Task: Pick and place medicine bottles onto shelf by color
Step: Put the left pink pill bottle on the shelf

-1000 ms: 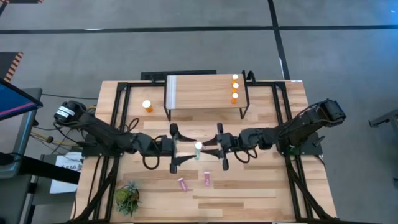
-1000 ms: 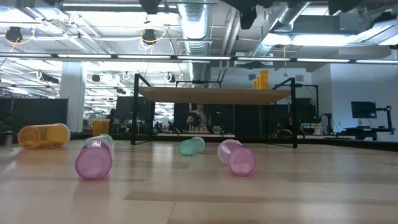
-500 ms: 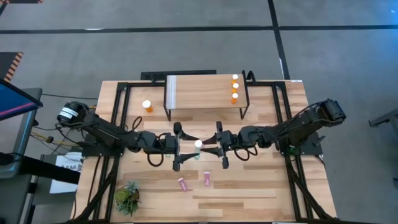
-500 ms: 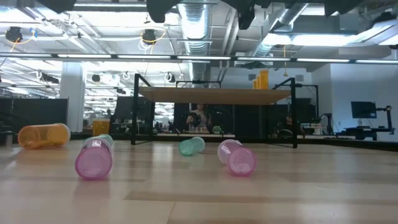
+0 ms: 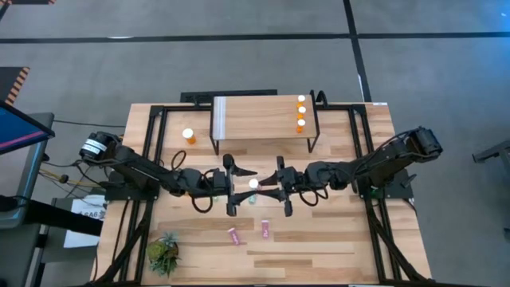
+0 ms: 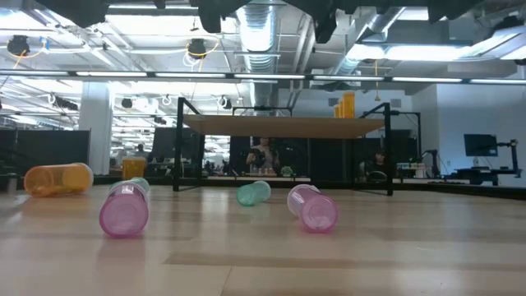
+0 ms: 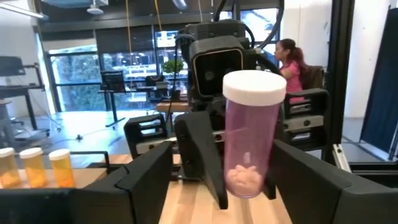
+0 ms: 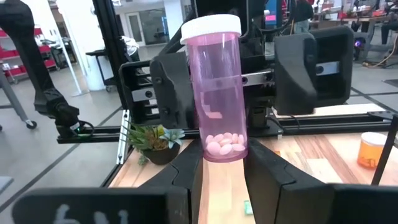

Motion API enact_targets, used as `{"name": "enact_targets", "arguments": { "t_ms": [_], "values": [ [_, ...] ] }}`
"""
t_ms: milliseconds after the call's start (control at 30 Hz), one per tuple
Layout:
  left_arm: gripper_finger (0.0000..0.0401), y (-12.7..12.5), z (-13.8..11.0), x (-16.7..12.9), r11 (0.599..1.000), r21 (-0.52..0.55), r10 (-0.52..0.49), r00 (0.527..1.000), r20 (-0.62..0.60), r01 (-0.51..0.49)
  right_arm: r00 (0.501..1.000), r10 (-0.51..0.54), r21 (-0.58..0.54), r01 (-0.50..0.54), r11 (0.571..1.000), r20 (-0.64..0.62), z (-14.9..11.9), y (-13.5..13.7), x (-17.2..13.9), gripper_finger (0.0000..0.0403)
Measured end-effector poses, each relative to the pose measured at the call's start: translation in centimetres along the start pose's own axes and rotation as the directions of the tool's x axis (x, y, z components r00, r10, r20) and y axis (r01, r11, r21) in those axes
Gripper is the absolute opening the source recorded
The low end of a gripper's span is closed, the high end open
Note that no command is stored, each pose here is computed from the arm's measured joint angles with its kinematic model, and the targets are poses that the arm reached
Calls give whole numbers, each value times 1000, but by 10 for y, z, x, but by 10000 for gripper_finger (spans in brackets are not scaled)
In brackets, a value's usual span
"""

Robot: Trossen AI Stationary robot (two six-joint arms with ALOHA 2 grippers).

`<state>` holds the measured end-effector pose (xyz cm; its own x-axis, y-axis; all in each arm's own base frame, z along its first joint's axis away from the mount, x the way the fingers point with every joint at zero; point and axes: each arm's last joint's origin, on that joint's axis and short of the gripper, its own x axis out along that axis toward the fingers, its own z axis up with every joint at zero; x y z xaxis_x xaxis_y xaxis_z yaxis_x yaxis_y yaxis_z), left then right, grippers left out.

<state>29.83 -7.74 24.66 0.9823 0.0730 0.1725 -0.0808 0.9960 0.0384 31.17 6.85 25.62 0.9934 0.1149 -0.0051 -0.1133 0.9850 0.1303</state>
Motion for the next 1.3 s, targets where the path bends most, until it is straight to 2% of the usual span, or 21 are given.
{"name": "enact_targets", "arguments": {
  "t_ms": [267, 500, 700, 900, 1100, 1300],
  "values": [
    [165, -1, 0, 0, 1000, -6, -8, 1000, -1, 8, 1000, -1, 1, 1, 1000, -2, 0, 0, 0, 113],
    [123, -1, 0, 0, 1000, -11, -9, 1000, -2, 9, 1000, -3, 3, 3, 1000, -2, 0, 0, 0, 113],
    [104, -2, -1, -1, 1000, 10, 10, 1000, -16, -9, 999, -30, 20, 31, 999, -35, -3, -1, 0, 120],
    [91, 0, 9, -6, 998, 21, 61, 998, -26, -60, 994, -50, 41, 54, 998, -92, -9, -6, 0, 150],
    [88, 0, 15, -13, 998, 20, 59, 995, -76, -57, 983, -74, 52, 84, 995, -167, -16, -11, -1, 177],
    [87, 4, 10, -25, 988, 90, 145, 954, -263, -125, 968, -109, 36, 120, 992, -227, -15, -20, -6, 191]
  ]
}}
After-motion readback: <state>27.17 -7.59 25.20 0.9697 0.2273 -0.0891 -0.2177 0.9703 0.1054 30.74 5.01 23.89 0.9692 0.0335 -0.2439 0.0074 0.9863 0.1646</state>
